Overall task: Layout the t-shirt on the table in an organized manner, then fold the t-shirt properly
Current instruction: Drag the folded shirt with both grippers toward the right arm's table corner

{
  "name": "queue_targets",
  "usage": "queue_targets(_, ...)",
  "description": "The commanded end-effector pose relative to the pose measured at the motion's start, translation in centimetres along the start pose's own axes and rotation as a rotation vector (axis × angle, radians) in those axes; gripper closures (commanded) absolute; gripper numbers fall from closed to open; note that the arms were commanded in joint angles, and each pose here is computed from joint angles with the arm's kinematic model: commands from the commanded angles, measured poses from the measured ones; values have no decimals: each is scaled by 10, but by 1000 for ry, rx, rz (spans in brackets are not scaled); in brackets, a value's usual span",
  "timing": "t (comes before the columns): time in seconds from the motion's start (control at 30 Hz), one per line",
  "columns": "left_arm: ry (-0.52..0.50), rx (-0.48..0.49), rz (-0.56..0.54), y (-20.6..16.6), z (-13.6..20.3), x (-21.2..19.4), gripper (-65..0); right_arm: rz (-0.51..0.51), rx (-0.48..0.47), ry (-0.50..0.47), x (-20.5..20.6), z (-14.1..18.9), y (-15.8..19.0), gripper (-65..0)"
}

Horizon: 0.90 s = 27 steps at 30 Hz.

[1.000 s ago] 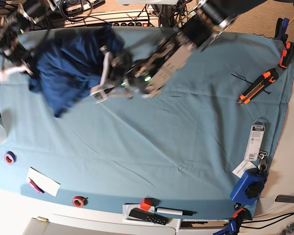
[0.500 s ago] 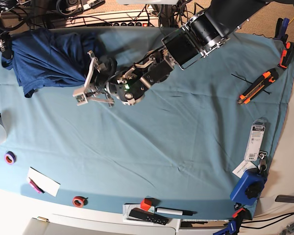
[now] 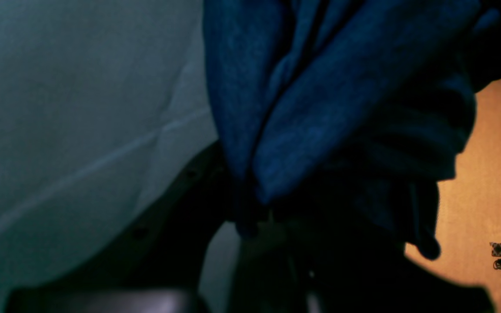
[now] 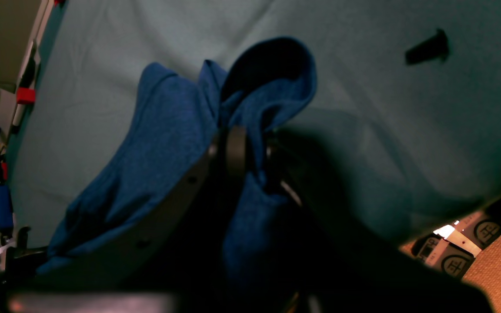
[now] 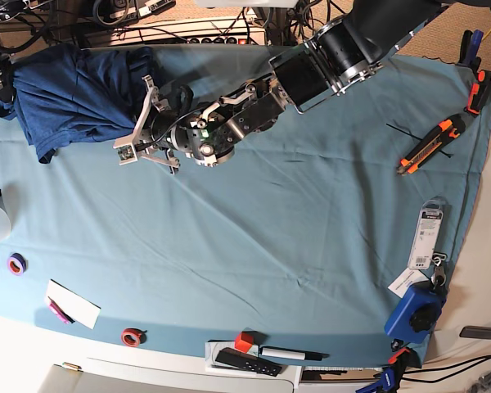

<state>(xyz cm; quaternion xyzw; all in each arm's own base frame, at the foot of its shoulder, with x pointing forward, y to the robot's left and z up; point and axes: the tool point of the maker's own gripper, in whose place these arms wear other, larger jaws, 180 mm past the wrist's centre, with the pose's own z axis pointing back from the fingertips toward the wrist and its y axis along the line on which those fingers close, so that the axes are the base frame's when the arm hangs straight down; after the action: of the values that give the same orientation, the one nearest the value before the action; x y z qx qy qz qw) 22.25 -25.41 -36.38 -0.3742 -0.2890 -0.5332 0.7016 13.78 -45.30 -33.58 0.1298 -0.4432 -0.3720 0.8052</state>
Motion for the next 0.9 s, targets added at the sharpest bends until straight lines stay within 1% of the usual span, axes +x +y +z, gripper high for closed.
queue_targets(0.0,-75,-2,-26,0,2,31,0,42,11,-68,25,7,5,0)
queue_targets(0.2,-99,16,-58,9,7,45,0,48,-28,-62,24,7,-2,0)
queue_targets(0.43,-113,36,-94,20,13,58,0,42,-26,-81,26,7,-2,0)
queue_targets(0.57,-138,46,-113,25,16,68,0,34,8,-104,30,7,4,0)
queue_targets(0.67,-138,52,-125,28,18,72,0,30,25,-118,33,4,9,0)
queue_targets(0.87,-116,69,-145,28,16,64,0,33,34,-118,35,1,13,0)
